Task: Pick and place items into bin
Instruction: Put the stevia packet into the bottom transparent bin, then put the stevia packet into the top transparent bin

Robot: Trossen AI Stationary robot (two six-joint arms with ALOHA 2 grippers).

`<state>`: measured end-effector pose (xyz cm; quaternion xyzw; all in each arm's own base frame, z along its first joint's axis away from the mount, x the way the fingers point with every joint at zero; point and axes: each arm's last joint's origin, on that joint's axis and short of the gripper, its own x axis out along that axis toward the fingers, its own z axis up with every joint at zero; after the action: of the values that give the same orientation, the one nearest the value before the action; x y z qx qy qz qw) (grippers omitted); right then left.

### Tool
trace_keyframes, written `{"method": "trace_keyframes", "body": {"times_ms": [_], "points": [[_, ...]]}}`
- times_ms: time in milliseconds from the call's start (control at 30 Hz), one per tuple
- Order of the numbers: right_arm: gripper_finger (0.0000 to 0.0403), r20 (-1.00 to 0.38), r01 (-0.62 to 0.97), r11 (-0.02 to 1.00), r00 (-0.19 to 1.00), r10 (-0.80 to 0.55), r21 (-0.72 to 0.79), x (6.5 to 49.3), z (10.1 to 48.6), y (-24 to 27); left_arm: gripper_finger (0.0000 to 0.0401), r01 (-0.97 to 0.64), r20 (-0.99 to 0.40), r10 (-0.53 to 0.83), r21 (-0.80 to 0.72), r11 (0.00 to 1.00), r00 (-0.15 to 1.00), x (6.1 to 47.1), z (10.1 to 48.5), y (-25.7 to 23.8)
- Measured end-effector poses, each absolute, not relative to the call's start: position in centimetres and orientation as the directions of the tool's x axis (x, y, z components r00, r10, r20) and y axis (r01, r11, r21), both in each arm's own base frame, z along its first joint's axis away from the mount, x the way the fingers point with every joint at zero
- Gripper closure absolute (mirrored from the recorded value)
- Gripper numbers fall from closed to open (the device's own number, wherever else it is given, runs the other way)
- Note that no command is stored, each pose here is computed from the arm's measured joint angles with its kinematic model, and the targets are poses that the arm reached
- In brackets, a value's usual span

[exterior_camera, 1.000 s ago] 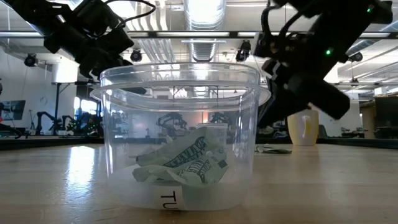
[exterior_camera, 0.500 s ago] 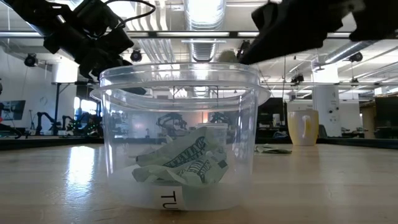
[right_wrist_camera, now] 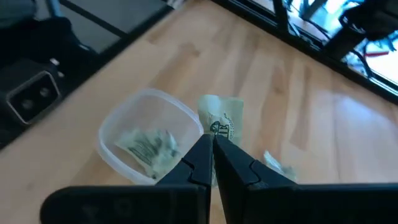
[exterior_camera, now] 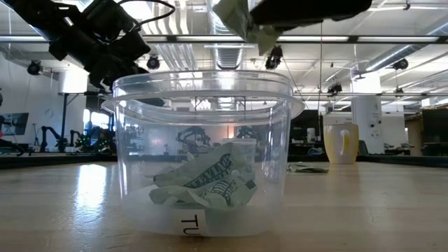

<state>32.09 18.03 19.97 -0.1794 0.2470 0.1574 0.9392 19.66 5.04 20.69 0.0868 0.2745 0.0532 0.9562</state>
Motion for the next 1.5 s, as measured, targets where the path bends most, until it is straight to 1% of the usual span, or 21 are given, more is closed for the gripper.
{"method": "trace_keyframes", "body": {"times_ms": [133,267,433,733,1067,1200,1500], "points": [[0.0394,-0.51,-0.424,0.874,0.82,0.259,-0.237,32.7,20.1,18.6,0.0285,-0.054,-0.515,0.15,0.196,0.979,0.844,19.7,20.7,5.0],[0.0394,-0.52,-0.485,0.847,0.792,0.321,-0.215,33.5,19.5,19.3,0.0285,-0.055,-0.513,0.15,0.196,0.979,0.845,19.7,20.7,5.0],[0.0394,-0.527,-0.524,0.829,0.769,0.363,-0.195,34.6,18.9,20.0,0.0285,-0.054,-0.517,0.149,0.195,0.979,0.843,19.6,20.7,5.0],[0.0394,-0.557,-0.534,0.824,0.75,0.357,-0.19,35.1,18.5,20.1,0.0285,-0.054,-0.516,0.149,0.195,0.979,0.843,19.6,20.7,5.0],[0.0394,-0.556,-0.478,0.868,0.761,0.334,-0.133,35.4,18.4,19.5,0.0285,-0.054,-0.517,0.149,0.195,0.979,0.843,19.6,20.6,5.0],[0.0381,-0.556,-0.477,0.869,0.761,0.335,-0.13,35.4,18.4,19.5,0.0285,-0.054,-0.517,0.149,0.194,0.979,0.843,19.6,20.6,5.0],[0.033,-0.557,-0.477,0.87,0.76,0.335,-0.128,35.4,18.5,19.5,0.0285,-0.054,-0.523,0.147,0.189,0.98,0.839,19.7,20.5,5.1]]}}
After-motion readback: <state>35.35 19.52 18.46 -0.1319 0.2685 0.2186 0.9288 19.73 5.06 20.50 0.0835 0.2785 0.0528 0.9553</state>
